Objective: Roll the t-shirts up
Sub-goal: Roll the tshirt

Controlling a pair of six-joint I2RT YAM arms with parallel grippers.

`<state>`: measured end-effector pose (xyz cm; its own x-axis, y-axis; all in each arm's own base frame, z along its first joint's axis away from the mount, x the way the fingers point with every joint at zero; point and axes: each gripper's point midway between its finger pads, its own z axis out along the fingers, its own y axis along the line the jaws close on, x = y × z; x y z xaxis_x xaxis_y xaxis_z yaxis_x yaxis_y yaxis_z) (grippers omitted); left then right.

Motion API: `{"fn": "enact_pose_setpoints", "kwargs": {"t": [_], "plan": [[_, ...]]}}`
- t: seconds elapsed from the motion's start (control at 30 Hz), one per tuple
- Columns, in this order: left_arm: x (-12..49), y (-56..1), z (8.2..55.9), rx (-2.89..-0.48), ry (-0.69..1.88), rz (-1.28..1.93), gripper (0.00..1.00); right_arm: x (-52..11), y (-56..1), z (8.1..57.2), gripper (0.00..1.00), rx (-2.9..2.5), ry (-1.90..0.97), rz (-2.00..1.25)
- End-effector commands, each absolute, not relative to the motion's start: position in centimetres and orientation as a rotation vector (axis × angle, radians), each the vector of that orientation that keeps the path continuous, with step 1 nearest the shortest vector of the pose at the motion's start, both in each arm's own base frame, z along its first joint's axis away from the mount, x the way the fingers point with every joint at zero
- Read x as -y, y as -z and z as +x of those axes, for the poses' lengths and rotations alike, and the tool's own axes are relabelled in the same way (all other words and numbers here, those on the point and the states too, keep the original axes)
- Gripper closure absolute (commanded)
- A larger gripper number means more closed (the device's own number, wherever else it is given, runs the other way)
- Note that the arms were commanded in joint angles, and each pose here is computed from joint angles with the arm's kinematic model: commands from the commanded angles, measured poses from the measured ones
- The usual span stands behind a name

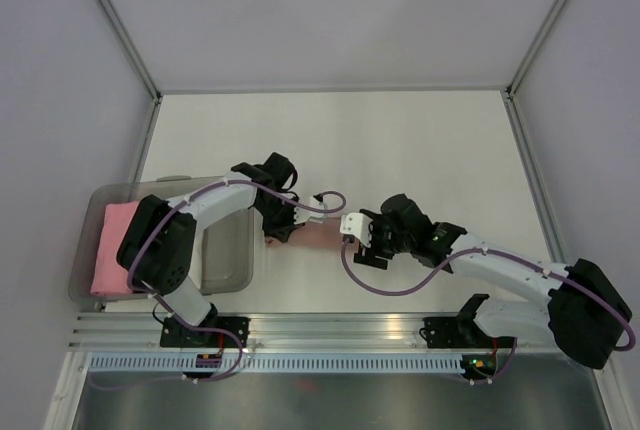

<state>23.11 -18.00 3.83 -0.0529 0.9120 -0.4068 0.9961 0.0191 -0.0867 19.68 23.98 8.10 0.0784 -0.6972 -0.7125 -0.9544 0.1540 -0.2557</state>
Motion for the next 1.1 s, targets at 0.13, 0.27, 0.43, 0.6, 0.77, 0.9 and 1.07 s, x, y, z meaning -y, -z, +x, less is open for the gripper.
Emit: {"fn": "enact_pose_setpoints", "kwargs": {"t": [0.13, 0.27, 0.43, 0.6, 0.77, 0.9, 1.07], "plan": [[18.9, -4.9, 22.4, -2.081, 0.654, 1.934, 0.98, -24.8, -6.5, 21.5, 0.22, -1.645, -0.33, -1.671], [18.7, -4.8, 22.3, -2.078, 0.662, 1.935, 0.98, -24.5, -5.5, 23.2, 0.22, -1.677, -0.229, -1.653], [18.2, -4.7, 22.2, -2.071, 0.657, 1.956, 0.98, -24.4, -2.9, 22.6, 0.77, -1.767, -0.257, -1.754], [17.4, -5.2, 21.1, -2.031, 0.698, 2.015, 0.94, -24.4, -4.9, 20.7, 0.98, -1.744, -0.459, -1.815], [16.6, -5.3, 19.2, -1.972, 0.765, 2.13, 0.88, -23.5, -6.9, 18.0, 0.99, -1.75, -0.759, -1.847], [16.5, -4.9, 19.4, -1.979, 0.761, 2.148, 0.8, -23.1, -5.9, 16.2, 0.98, -1.825, -0.904, -1.872], [16.2, -4.7, 19.8, -2.004, 0.739, 2.15, 0.63, -22.8, -4.3, 16.6, 0.98, -1.959, -0.994, -1.829]]}}
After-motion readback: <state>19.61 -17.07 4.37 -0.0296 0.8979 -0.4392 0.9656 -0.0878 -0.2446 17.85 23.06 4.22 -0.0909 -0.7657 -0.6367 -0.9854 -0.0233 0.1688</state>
